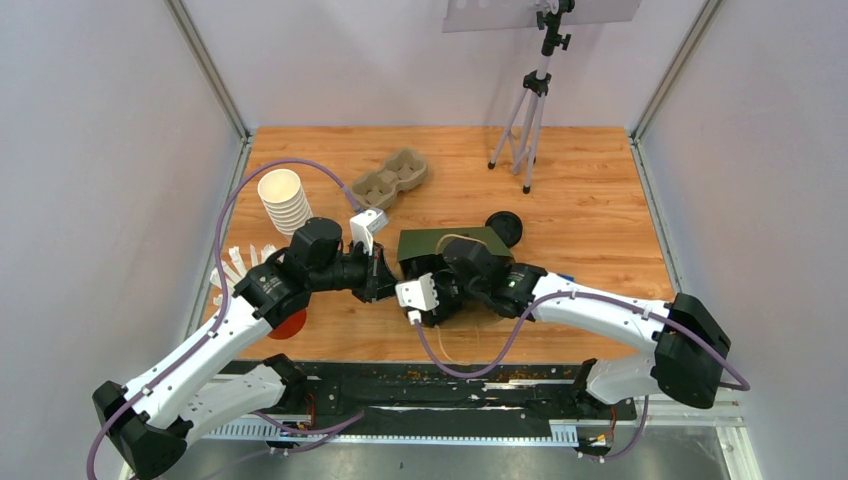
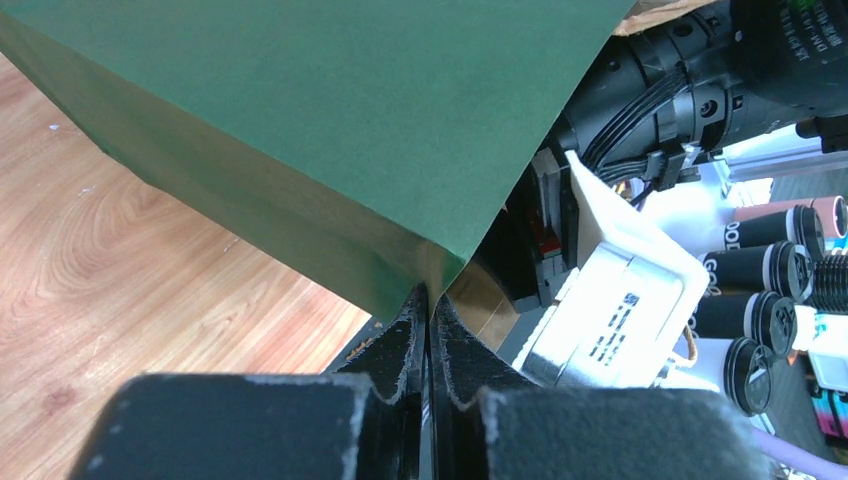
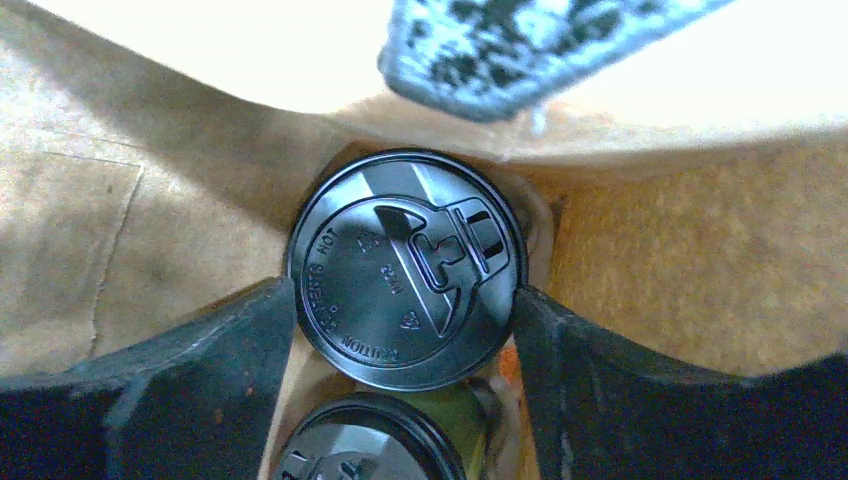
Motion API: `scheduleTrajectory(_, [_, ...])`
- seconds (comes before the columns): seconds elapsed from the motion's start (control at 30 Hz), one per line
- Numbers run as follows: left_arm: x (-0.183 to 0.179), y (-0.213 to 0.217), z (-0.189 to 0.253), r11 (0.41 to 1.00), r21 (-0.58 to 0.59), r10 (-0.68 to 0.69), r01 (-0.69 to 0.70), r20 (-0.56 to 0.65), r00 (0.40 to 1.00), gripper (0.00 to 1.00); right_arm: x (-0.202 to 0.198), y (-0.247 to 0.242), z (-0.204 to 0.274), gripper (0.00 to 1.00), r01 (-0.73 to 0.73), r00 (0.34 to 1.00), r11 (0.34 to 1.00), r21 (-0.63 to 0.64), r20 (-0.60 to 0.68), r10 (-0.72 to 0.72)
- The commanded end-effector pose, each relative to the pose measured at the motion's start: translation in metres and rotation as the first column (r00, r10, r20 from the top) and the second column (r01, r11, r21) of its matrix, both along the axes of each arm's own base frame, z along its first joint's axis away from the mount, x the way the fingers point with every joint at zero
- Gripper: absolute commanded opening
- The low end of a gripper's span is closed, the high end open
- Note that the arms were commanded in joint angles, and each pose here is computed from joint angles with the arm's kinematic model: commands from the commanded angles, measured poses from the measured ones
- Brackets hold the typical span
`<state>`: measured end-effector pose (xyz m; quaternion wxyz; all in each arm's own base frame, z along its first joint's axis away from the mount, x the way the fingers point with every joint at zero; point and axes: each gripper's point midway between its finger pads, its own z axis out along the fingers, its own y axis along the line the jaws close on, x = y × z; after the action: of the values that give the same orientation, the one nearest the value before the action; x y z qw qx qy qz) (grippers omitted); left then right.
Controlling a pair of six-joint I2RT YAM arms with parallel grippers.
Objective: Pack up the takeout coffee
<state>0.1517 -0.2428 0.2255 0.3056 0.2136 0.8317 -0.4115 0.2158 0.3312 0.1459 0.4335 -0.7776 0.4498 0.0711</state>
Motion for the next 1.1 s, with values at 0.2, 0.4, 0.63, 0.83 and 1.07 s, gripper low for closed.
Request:
scheduleTrajectory(0.2, [0.004,-0.005,0.026,0.999,-0.05,-0.014,0.018,0.07,0.997,0.06,-0.018,-0.017,0.019,0.99,-0.022,0.998,0.999,0.039,-0.058,0.024])
scheduleTrajectory(0.4, [0.001,-0.009,0.033,0.996,-0.081,-0.034,0.04,0.079,0.996,0.06,-0.018,-0.019,0.011,1.0,-0.06,0.998,0.998,-0.019,-0.038,0.06])
scheduleTrajectory(0.63, [0.0,-0.01,0.037,0.994,-0.098,-0.039,0.047,0.078,0.996,0.06,-0.007,-0.007,0.016,1.0,-0.074,0.997,0.997,-0.007,0.008,0.074])
scheduleTrajectory(0.83, [0.0,-0.011,0.038,0.994,-0.101,-0.04,0.048,0.08,0.996,0.06,-0.007,0.0,0.014,1.0,-0.089,0.996,0.996,-0.013,-0.014,0.089])
scheduleTrajectory(1.07, [0.0,-0.011,0.038,0.994,-0.101,-0.038,0.047,0.08,0.996,0.06,-0.005,0.007,0.013,1.0,-0.101,0.995,0.995,-0.008,-0.014,0.101])
